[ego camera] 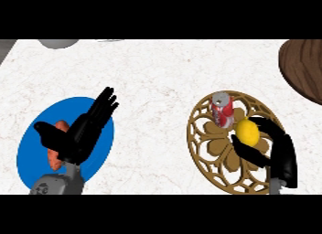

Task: Pick the lemon from the placemat and place it in the bowl

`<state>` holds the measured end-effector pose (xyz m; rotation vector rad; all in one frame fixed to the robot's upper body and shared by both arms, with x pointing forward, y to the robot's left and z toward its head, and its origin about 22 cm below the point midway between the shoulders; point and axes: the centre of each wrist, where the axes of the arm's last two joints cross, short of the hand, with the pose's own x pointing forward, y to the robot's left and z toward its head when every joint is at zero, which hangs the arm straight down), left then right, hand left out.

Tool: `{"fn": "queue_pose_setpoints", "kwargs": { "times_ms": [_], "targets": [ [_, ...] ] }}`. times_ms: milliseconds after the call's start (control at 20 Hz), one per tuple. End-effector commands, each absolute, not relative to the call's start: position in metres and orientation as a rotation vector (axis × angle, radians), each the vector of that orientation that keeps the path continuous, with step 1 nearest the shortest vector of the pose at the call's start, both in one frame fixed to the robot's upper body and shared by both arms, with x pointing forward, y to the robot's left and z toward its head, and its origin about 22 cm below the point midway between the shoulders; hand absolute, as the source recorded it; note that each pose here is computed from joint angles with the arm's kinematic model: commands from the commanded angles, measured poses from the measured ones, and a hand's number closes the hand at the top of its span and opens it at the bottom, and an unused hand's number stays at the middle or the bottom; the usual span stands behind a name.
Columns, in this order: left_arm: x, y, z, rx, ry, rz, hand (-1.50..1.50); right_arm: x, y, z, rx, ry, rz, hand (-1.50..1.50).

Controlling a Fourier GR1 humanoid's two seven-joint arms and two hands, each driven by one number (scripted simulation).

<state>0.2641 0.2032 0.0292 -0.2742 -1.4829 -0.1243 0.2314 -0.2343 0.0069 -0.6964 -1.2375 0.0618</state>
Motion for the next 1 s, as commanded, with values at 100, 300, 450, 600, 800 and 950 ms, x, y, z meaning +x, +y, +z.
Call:
{"fn": "queue_pose_setpoints", "kwargs": {
  "times_ms": [100, 300, 450, 600, 800, 950],
  "targets": [
    [0.284, 0.206, 0.043, -0.255, -1.497, -0.128, 0.0, 0.249, -0.242, 0.013, -0.704, -1.256, 0.101, 1.5],
    [0.256, 0.203, 0.027, -0.262, -1.476, -0.136, 0.0, 0.239, -0.223, -0.005, -0.744, -1.26, 0.102, 1.5],
    [0.281, 0.22, 0.043, -0.269, -1.48, -0.142, 0.0, 0.237, -0.217, 0.011, -0.793, -1.272, 0.112, 1.5],
    [0.262, 0.199, 0.022, -0.261, -1.475, -0.124, 0.0, 0.231, -0.224, 0.025, -0.899, -1.225, 0.067, 1.5],
    [0.264, 0.198, 0.026, -0.301, -1.485, -0.138, 0.0, 0.216, -0.279, -0.001, -0.906, -1.14, 0.887, 1.5],
    [0.267, 0.196, 0.03, -0.293, -1.49, -0.15, 0.0, 0.219, -0.309, 0.014, -0.924, -1.085, 1.272, 1.5]
  ]
}}
